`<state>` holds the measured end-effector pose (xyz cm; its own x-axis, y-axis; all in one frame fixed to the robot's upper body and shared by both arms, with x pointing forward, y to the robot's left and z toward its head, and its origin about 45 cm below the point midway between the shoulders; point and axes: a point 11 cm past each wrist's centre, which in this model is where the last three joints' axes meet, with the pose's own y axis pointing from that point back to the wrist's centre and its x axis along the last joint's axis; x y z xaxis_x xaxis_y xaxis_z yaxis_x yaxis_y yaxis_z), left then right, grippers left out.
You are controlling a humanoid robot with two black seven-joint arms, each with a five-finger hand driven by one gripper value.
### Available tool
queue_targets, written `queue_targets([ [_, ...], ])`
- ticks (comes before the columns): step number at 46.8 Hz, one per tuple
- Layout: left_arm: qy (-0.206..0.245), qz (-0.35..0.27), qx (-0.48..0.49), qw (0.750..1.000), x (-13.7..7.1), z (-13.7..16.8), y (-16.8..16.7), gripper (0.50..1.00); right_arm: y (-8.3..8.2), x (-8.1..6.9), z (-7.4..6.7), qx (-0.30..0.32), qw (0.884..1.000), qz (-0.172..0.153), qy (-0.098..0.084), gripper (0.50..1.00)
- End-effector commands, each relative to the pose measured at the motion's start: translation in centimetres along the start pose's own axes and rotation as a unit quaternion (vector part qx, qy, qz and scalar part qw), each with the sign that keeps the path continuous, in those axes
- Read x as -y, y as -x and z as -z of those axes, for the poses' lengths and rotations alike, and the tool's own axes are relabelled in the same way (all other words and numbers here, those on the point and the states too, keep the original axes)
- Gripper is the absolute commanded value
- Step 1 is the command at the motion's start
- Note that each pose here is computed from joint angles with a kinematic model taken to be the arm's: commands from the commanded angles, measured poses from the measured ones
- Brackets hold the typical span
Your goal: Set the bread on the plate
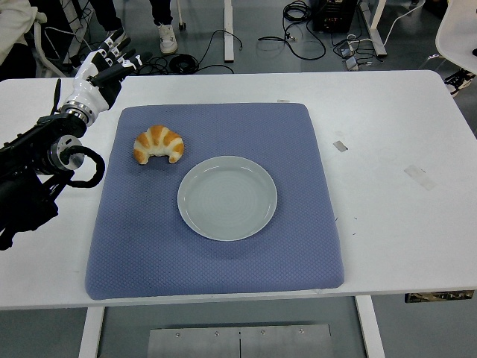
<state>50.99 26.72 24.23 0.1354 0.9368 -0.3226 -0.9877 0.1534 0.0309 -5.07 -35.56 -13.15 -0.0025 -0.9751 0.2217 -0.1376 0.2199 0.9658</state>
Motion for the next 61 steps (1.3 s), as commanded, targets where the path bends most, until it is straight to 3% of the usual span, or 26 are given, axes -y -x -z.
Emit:
queue_targets([
  [1,0.001,0.001,0.000,1.000,0.0,-0.1,0.0,0.983,0.0,0.0,-0.1,0.000,1.000,0.000,0.000,1.000],
  [38,0.004,0.000,0.004,1.000,0.2,-0.7,-0.1,0.983,0.0,0.0,0.0,0.000,1.000,0.000,0.000,1.000],
  [61,0.004,0.031,0.015,0.999,0.2,-0.9,0.6,0.983,0.0,0.0,-0.1,0.000,1.000,0.000,0.000,1.000],
])
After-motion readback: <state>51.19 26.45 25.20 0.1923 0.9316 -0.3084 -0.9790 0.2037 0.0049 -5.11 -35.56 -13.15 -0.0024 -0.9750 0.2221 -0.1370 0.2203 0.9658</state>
